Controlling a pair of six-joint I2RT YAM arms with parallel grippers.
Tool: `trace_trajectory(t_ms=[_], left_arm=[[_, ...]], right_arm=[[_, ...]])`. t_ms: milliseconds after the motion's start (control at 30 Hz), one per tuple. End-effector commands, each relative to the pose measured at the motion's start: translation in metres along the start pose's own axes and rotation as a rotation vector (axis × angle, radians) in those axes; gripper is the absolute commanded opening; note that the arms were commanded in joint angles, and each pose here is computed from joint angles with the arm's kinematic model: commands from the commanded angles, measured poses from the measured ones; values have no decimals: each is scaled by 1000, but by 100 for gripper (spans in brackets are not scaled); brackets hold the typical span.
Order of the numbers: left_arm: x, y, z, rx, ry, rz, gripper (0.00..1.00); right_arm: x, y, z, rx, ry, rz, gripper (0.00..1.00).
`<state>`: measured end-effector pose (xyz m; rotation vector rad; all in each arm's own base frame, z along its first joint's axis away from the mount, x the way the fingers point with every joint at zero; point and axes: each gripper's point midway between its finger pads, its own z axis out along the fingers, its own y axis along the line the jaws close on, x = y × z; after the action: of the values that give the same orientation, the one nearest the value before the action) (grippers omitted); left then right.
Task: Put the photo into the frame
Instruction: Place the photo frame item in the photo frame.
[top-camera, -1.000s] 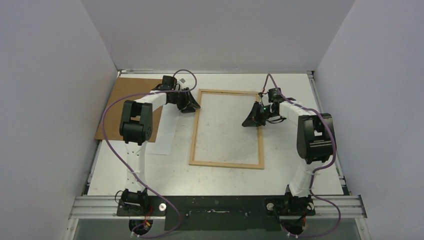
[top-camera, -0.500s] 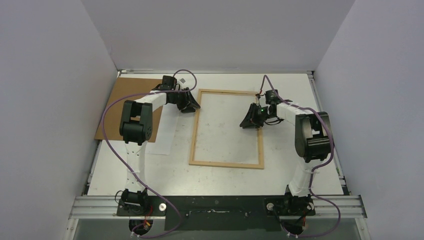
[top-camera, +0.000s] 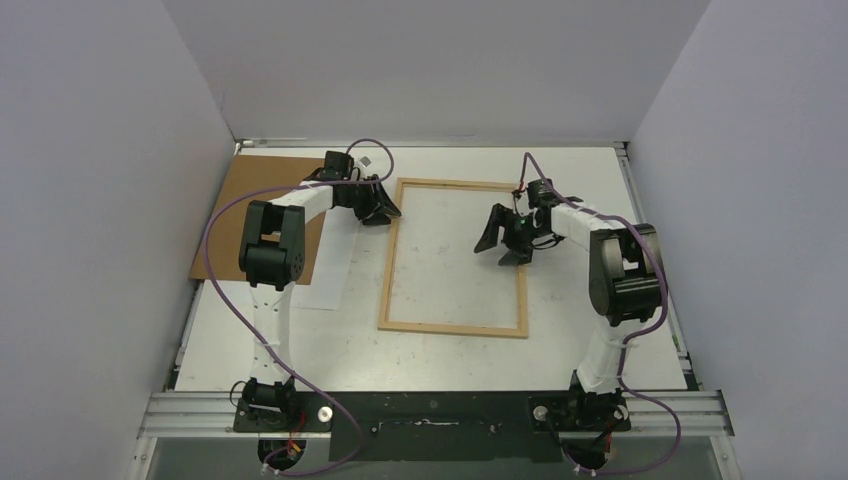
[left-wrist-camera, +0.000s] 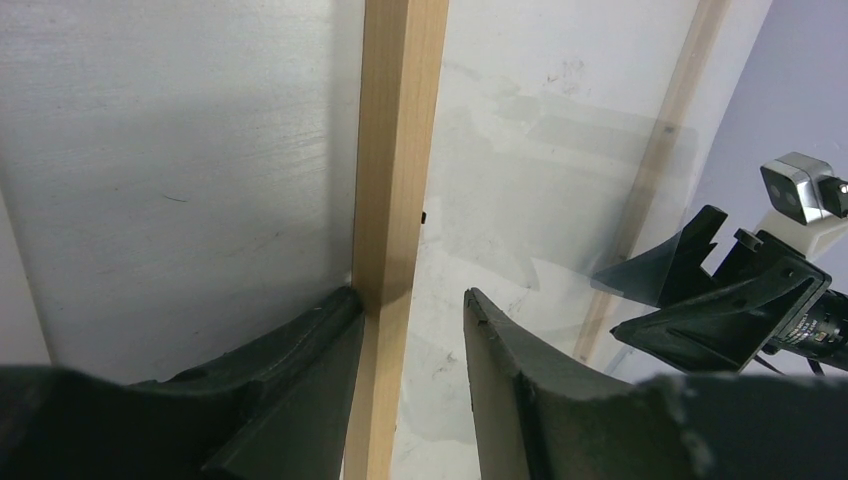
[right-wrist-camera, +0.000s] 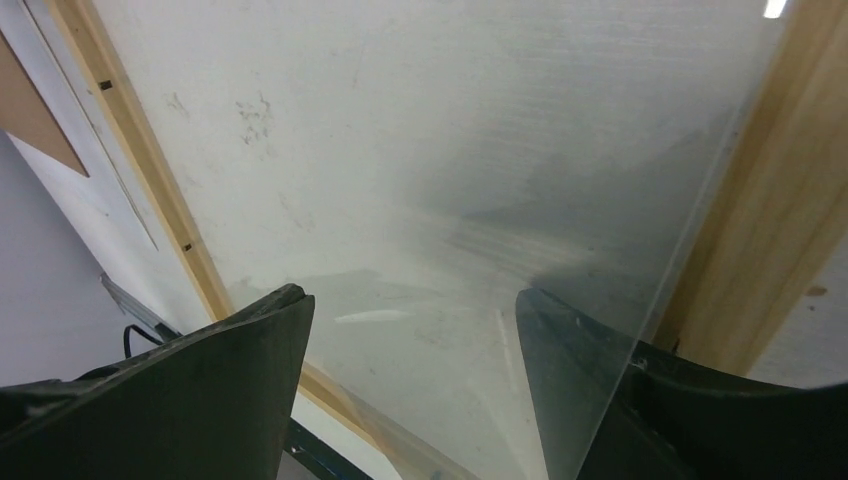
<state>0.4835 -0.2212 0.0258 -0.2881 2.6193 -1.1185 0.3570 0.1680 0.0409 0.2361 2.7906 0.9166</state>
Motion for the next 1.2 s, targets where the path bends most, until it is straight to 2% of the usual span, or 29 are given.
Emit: trace_trajectory(t_ms=[0, 300, 600, 933, 1167], left_arm=[[32, 70, 16, -218, 60, -46, 43], [27, 72, 10, -218, 50, -53, 43], [24, 72, 7, -211, 45, -57, 44], [26, 64, -1, -196, 44, -42, 48], [29, 58, -15, -208, 36, -26, 59]], right_arm=[[-22, 17, -33, 44, -105, -59, 77], [-28, -3, -64, 139, -155, 7, 80], [-39, -25, -89, 281, -241, -39, 80], [-18, -54, -74, 408, -193, -57, 80], [-8, -56, -63, 404, -168, -50, 81]])
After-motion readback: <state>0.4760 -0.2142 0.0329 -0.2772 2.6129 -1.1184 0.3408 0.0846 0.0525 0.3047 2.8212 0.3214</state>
